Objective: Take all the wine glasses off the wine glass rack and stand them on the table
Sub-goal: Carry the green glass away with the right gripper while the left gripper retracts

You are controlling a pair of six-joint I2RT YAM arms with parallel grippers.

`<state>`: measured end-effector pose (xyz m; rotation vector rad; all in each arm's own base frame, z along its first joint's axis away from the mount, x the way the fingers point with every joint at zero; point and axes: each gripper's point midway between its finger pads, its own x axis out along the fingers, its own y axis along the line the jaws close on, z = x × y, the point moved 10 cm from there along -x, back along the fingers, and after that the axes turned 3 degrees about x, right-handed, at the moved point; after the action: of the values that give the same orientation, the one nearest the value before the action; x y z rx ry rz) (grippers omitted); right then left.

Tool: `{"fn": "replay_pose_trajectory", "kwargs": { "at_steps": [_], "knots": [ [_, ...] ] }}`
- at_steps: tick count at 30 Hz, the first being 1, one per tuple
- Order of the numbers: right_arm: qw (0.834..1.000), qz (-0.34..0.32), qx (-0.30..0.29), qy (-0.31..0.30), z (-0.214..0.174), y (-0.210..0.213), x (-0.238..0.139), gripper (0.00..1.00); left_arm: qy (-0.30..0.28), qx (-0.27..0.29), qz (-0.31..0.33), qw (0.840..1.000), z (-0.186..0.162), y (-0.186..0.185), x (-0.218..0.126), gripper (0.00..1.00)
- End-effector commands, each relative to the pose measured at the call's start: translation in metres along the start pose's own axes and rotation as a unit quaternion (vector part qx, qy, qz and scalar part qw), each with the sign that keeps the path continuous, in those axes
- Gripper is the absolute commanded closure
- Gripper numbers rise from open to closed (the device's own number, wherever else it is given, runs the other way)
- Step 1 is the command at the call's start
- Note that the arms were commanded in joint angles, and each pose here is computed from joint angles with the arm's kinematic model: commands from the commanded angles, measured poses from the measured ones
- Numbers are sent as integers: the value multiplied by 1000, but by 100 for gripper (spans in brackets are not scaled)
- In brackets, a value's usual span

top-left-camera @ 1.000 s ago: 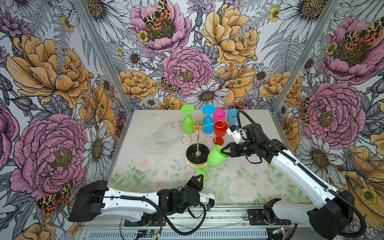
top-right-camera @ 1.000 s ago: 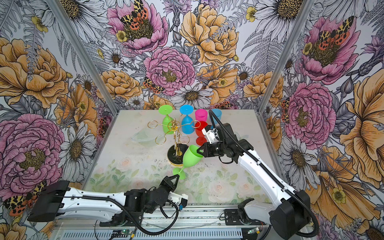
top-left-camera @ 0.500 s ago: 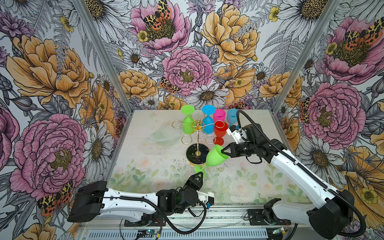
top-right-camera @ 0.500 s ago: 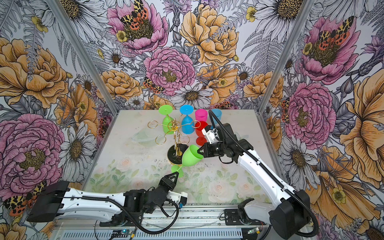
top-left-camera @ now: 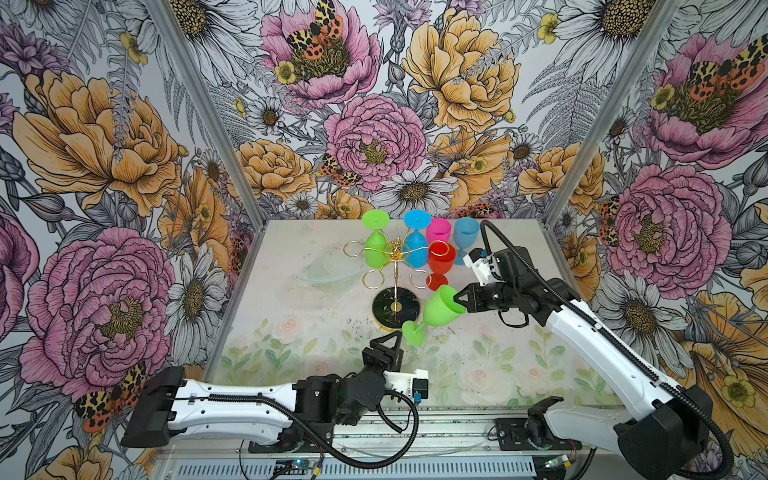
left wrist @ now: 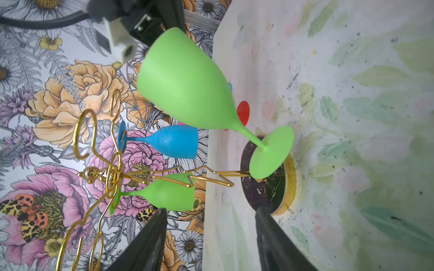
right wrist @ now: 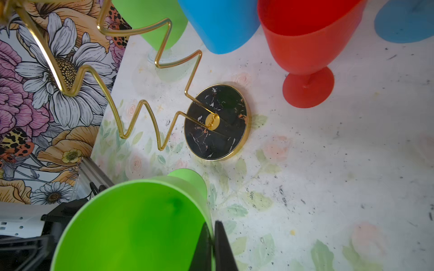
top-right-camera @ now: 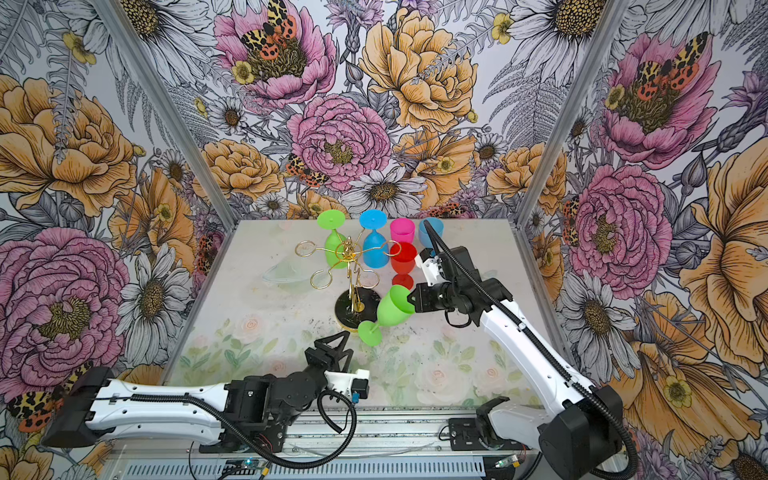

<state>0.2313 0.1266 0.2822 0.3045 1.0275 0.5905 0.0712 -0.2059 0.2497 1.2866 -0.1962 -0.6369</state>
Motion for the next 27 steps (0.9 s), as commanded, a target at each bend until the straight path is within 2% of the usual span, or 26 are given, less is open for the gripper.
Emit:
{"fn": "replay_pose_trajectory", "kwargs": {
  "at_steps": [1, 3, 5, 7, 10, 15, 18, 20, 27],
  "knots": [
    [997, -68, -20, -23, 0, -7, -12, 100, 21, -157, 18, 987, -5, 28, -13, 23],
    [994, -102, -24, -33, 2, -11, -17, 100, 44, -222, 27, 974, -10, 43, -19, 17],
    [988, -143, -28, -40, 4, -17, -21, 100, 63, -289, 18, 955, -17, 59, -24, 16],
    [981, -185, -27, -50, 8, -24, -25, 100, 83, -362, 10, 928, -27, 74, -26, 14],
    [973, -222, -21, -65, 17, -31, -29, 100, 85, -438, 14, 895, -44, 85, -28, 11],
    [960, -271, -8, -73, 34, -45, -28, 100, 78, -533, 35, 842, -72, 94, -38, 7],
    [957, -282, -2, -69, 46, -54, -24, 100, 85, -576, 56, 811, -88, 95, -43, 6],
    [954, -294, 2, -67, 55, -60, -20, 100, 98, -591, 62, 798, -95, 95, -41, 6],
    [946, -317, 15, -66, 90, -81, -4, 100, 145, -611, 81, 774, -111, 98, -27, 6]
  ]
}}
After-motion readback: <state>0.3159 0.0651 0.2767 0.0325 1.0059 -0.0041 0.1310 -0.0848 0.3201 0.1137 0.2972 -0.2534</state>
